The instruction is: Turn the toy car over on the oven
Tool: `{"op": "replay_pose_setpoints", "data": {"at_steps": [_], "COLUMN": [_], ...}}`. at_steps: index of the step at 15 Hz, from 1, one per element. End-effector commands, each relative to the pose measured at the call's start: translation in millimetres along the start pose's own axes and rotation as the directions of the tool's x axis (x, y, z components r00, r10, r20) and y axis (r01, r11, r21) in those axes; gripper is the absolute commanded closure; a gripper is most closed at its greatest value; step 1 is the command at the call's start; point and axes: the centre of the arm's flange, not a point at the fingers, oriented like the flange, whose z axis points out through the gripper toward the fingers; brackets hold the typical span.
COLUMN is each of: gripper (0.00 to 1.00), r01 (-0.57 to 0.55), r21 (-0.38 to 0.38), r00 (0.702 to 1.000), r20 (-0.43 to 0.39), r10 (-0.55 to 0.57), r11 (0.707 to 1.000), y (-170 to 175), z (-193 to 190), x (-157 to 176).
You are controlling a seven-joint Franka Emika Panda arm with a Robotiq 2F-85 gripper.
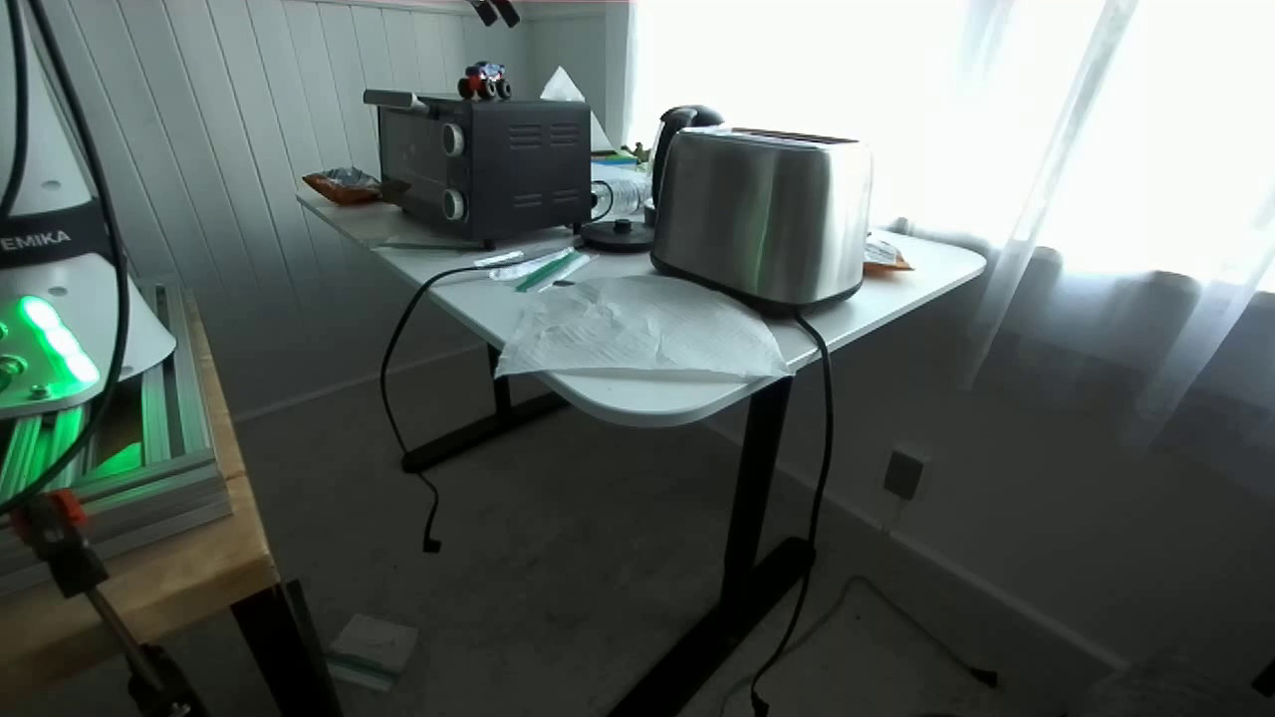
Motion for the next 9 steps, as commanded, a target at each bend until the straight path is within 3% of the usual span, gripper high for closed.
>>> {"op": "replay_pose_setpoints", "data": {"at_steps": [1,7,8,9], "gripper": [0.00,0.00,0.00,0.00], "r01": [-0.110,-0.247,-0.257,-0.236], "r21": [-0.002,-0.041,-0.043,-0.033], "r00": [0.982,0.913,0.908,0.925], "r20": [0.155,0.326,0.331,0.298], "r10": [0.109,0.247,0.256,0.235], "r11": [0.994,0.968,0.966,0.971], "y": [16,28,29,21], "z": [-25,-38,-39,-30], "x": [36,60,61,54]}}
